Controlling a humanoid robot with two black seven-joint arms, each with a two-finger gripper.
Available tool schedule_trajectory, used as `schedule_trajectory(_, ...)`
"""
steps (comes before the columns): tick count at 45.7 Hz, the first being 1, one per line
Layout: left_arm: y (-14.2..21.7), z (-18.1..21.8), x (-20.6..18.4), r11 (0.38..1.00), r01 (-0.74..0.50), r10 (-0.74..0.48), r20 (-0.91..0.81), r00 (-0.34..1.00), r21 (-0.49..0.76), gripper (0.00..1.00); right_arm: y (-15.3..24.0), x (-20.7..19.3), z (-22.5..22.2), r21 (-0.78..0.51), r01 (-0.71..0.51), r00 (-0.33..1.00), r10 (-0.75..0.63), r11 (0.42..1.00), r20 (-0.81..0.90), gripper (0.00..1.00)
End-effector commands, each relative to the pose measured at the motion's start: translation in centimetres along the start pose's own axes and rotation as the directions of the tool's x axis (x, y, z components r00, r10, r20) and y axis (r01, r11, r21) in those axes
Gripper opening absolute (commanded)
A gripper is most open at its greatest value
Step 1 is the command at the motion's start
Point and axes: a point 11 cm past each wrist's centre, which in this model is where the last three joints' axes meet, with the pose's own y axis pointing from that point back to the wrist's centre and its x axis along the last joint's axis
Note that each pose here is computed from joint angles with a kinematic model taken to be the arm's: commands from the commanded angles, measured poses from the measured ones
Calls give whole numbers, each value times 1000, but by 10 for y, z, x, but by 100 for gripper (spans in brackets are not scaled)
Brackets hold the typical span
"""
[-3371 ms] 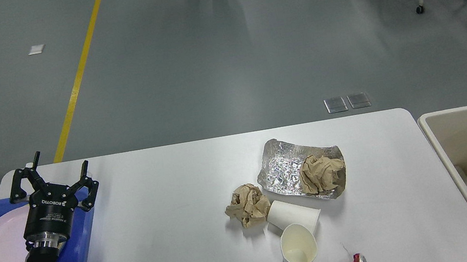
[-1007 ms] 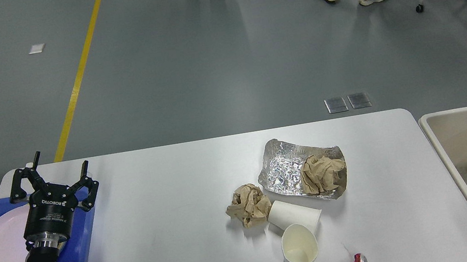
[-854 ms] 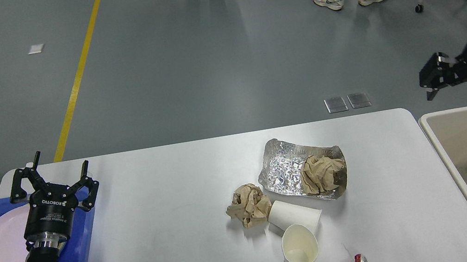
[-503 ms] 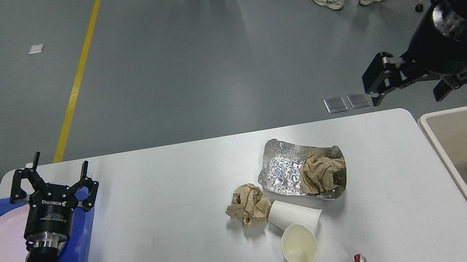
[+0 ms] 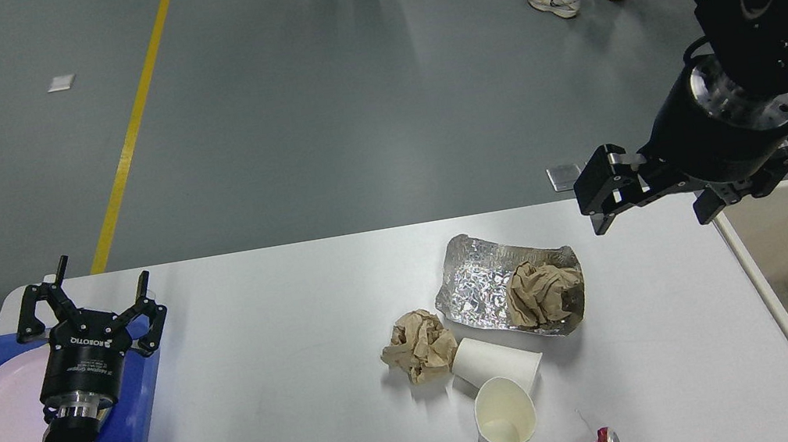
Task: Tidy desktop
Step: 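Move the right gripper to the foil tray and lower it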
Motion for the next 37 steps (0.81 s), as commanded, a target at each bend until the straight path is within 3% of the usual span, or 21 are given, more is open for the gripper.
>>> schedule_trajectory(1,0,0,0,1000,-1,1,0,1000,0,97,-13,-4,-10,18,27,999,-27,999,-22,100)
schedule_trajectory(27,0,0,0,1000,-1,1,0,1000,0,97,-24,-8,-20,40,45,998,-44,998,-40,100)
schedule_trajectory(37,0,0,0,1000,-1,1,1,1000,0,97,-61,-17,-23,39,65,997,-64,997,-37,100)
